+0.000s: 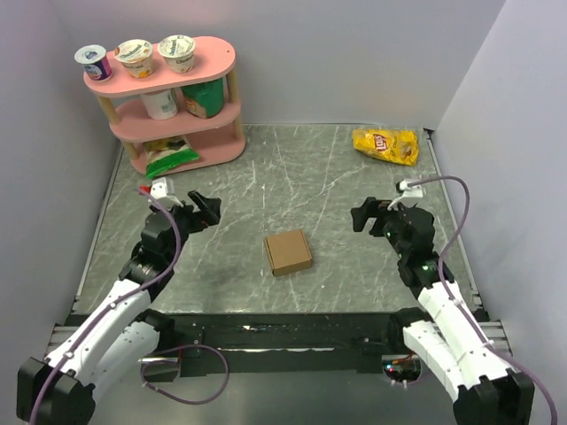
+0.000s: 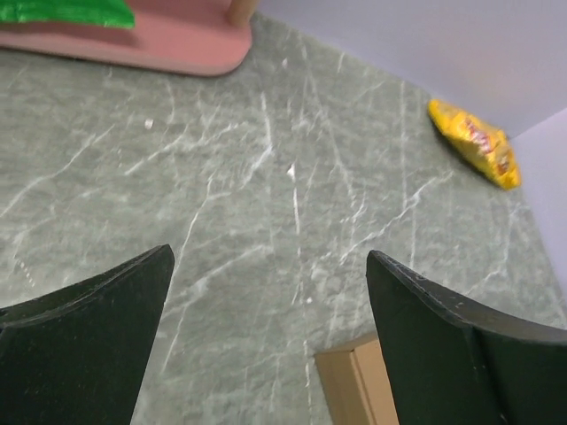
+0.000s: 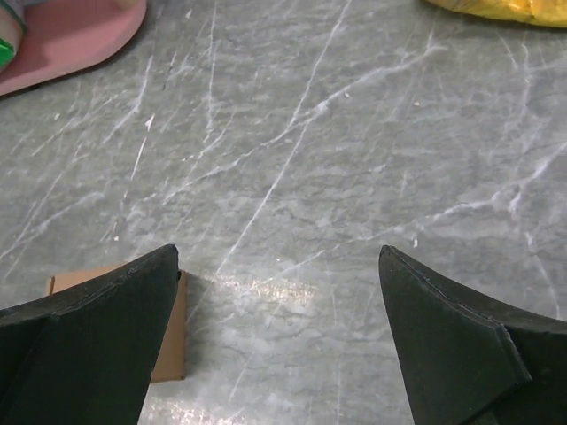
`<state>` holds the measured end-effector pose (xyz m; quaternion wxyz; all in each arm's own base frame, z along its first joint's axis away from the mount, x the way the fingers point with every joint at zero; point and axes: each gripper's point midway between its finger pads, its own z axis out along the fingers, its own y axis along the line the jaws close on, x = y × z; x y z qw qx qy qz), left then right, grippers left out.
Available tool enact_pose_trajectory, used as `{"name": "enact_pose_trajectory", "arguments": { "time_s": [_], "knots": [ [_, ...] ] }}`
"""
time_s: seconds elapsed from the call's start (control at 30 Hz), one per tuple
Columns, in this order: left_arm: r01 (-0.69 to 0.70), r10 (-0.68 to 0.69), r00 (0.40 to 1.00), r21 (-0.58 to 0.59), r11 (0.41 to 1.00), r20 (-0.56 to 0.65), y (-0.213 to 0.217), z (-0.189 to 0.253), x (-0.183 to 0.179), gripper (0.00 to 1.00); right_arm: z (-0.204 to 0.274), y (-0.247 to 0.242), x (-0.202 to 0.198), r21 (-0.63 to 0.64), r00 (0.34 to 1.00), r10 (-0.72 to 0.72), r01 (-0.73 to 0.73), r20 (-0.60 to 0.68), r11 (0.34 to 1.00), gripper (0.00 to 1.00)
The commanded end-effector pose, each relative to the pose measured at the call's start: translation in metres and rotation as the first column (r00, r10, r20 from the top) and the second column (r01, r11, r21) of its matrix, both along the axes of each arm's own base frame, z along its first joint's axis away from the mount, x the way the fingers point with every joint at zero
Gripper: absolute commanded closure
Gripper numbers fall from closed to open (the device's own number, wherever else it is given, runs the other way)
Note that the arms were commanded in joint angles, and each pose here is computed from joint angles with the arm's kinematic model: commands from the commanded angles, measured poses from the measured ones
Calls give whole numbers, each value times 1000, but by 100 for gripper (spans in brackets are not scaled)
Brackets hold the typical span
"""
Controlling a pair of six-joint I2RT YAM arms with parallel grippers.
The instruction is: Fold the paper box
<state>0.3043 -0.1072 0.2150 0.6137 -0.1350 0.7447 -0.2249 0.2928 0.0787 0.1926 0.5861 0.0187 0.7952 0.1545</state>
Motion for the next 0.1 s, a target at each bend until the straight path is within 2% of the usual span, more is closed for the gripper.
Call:
{"name": "enact_pose_trajectory", "arguments": {
  "time_s": [0.0, 0.07],
  "knots": [
    [-4, 6, 999, 43, 999, -47, 2, -1, 2, 4, 9, -5, -5, -14, 1000, -6, 6, 31, 1000, 0],
    [7, -5, 999, 31, 999, -42, 0, 1, 2, 4, 8, -6, -6, -9, 999, -11, 12, 36, 1000, 0]
  ]
}}
